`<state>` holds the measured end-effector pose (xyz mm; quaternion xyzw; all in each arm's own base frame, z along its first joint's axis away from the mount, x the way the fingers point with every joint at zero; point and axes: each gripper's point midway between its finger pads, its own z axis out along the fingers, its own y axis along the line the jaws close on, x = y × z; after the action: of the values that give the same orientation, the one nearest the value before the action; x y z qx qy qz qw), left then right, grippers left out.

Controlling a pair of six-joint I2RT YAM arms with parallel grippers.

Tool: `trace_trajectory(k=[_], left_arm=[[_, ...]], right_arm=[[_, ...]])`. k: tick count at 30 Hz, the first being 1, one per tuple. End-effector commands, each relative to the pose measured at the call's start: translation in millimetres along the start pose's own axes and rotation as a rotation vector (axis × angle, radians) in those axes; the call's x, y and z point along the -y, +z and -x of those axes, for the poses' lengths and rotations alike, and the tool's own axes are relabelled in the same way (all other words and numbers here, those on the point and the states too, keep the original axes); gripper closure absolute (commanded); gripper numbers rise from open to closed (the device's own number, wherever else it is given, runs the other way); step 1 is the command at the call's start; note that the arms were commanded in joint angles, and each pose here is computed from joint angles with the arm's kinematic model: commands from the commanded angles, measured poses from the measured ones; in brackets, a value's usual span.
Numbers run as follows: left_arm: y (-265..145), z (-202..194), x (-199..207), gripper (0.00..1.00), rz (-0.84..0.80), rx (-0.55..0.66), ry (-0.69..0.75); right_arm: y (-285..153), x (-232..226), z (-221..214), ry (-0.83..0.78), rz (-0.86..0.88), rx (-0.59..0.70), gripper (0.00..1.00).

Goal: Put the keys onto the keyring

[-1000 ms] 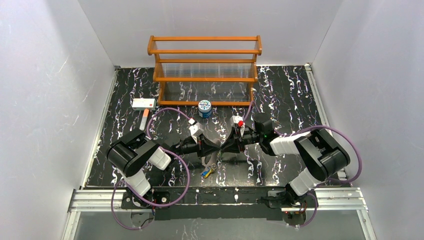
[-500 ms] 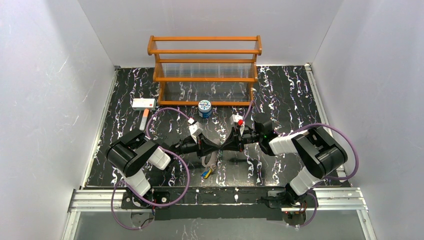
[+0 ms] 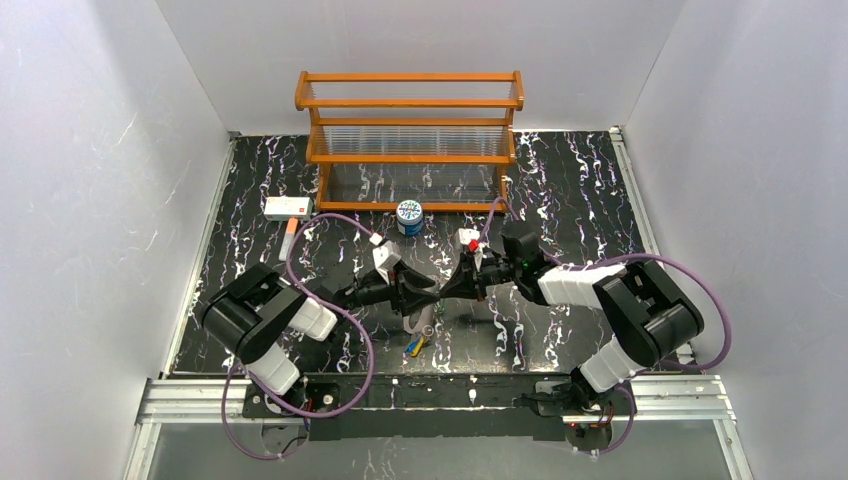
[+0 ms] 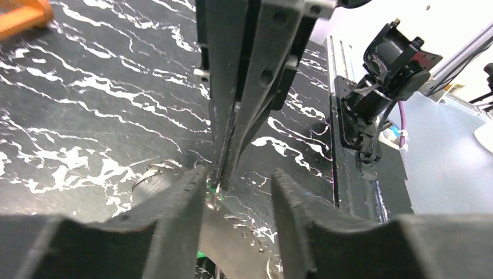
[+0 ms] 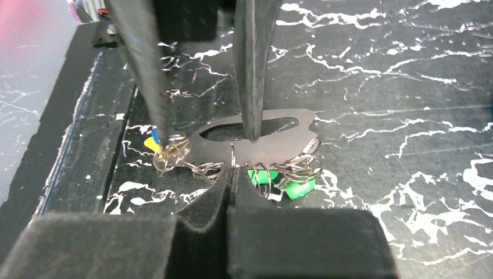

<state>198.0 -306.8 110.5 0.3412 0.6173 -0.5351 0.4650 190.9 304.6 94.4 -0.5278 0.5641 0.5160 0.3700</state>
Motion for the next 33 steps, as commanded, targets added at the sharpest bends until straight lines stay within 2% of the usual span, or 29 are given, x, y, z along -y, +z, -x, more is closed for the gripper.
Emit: trace_trajectory(k=[1, 6, 11, 17, 25, 29, 33], left_arm=[[-6, 59, 18, 0.52, -0.053, 0.175, 0.203], [-10, 44, 4, 0.51, 0.023, 0.059, 0.226], [-21, 19, -13, 0.5, 0.089, -0.121, 0.307], [-25, -2, -21, 0.53, 0.07, -0.263, 0.35], [-16, -31, -20, 0.6, 0.012, -0.333, 0.323], [-12, -44, -14, 0.7, -0.051, -0.351, 0.351], [-5, -49, -10, 0.72, -0.077, -0.346, 0.361]], right_arm=[[-5, 10, -3, -0.018, -0.056, -0.107, 0.99], [-10, 17, -5, -0.023, -0.101, -0.212, 0.99], [-6, 19, -11, -0.032, -0.125, -0.327, 0.99], [3, 12, -27, -0.049, -0.113, -0.483, 0.99], [4, 9, -38, -0.132, -0.119, -0.61, 0.99], [8, 4, -36, -0.137, -0.091, -0.591, 0.99], [11, 0, -31, -0.139, -0.083, -0.561, 0.99]])
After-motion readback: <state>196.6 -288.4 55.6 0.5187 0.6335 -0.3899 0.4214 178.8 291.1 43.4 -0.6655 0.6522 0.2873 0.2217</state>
